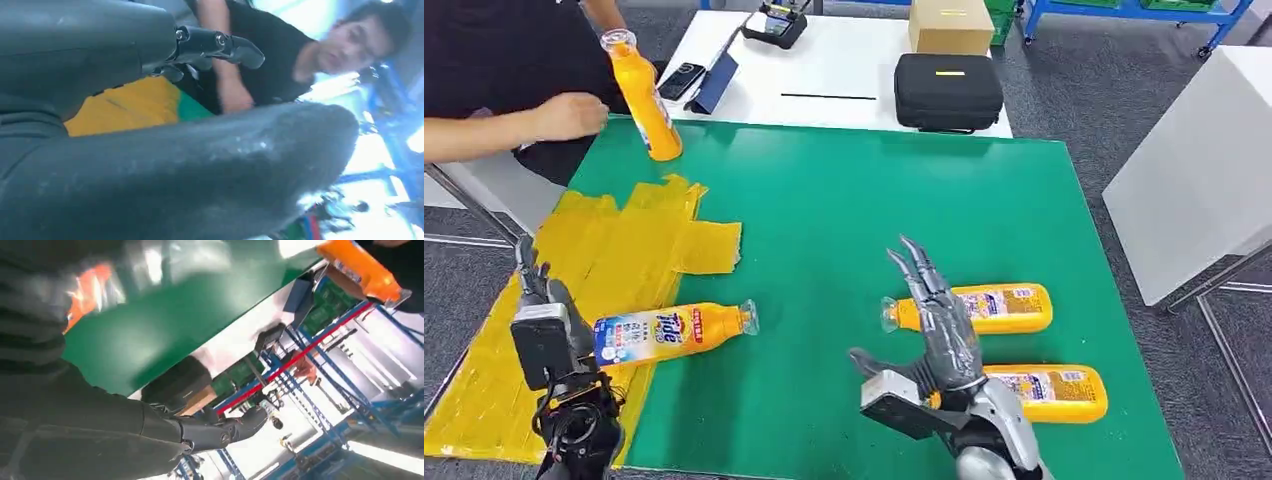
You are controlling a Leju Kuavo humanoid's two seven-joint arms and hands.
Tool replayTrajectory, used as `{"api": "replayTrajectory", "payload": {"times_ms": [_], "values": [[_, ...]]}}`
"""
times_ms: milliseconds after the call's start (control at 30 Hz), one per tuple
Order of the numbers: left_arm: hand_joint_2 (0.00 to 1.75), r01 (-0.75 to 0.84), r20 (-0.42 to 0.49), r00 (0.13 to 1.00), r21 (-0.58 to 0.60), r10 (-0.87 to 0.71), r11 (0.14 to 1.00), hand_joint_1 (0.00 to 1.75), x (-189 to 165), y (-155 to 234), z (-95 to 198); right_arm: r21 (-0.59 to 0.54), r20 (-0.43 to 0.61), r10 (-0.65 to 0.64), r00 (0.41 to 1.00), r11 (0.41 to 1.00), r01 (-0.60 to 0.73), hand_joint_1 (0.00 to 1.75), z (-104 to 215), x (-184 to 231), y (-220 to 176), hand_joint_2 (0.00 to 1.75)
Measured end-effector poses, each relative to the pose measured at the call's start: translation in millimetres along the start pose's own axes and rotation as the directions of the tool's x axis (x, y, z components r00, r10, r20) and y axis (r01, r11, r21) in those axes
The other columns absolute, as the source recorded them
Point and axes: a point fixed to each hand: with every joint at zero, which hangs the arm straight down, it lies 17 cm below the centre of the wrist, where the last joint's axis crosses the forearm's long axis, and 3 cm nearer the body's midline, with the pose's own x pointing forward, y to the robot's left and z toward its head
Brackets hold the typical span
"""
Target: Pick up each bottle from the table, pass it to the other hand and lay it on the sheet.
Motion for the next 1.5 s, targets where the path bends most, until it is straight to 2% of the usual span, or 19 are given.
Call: {"api": "replayTrajectory", "payload": {"times_ms": [167,267,367,500,633,900,1033,1167,1333,1500], "values": [[0.00,-0.071,0.050,0.996,0.017,0.070,0.997,0.00,28,9,4,0.029,-0.037,0.041,0.998,0.999,-0.040,0.00,34,-12,-11,1.75],[0.00,-0.084,0.069,0.994,0.022,0.082,0.996,0.00,38,11,4,0.029,-0.044,0.061,0.997,0.998,-0.059,0.00,43,-14,-18,1.75],[0.00,-0.104,0.060,0.993,0.020,0.102,0.994,0.00,40,12,6,0.042,-0.095,0.137,0.986,0.990,-0.133,0.00,51,-26,-25,1.75],[0.00,-0.138,0.031,0.990,-0.001,0.138,0.990,0.00,39,8,8,0.146,-0.222,0.300,0.928,0.951,-0.273,0.00,71,-63,-30,1.75],[0.00,-0.149,0.026,0.988,-0.009,0.149,0.989,0.00,40,4,8,0.309,-0.314,0.431,0.846,0.889,-0.338,0.00,100,-101,-22,1.75],[0.00,-0.174,0.022,0.984,-0.030,0.175,0.984,0.00,42,-11,0,0.494,-0.435,0.477,0.764,0.836,-0.241,0.00,156,-143,-5,1.75],[0.00,-0.183,0.014,0.983,-0.037,0.184,0.982,0.00,39,-16,-5,0.548,-0.458,0.463,0.759,0.819,-0.170,0.00,184,-152,4,1.75],[0.00,-0.184,0.010,0.983,-0.039,0.184,0.982,0.00,37,-19,-7,0.562,-0.465,0.469,0.751,0.812,-0.159,0.00,194,-156,3,1.75],[0.00,-0.192,0.001,0.981,-0.020,0.192,0.981,0.00,33,-16,-6,0.572,-0.472,0.418,0.776,0.815,-0.090,0.00,203,-156,6,1.75],[0.00,-0.198,-0.002,0.980,0.001,0.198,0.980,0.00,30,-12,-6,0.605,-0.473,0.428,0.770,0.793,-0.069,0.00,222,-168,-3,1.75]]}}
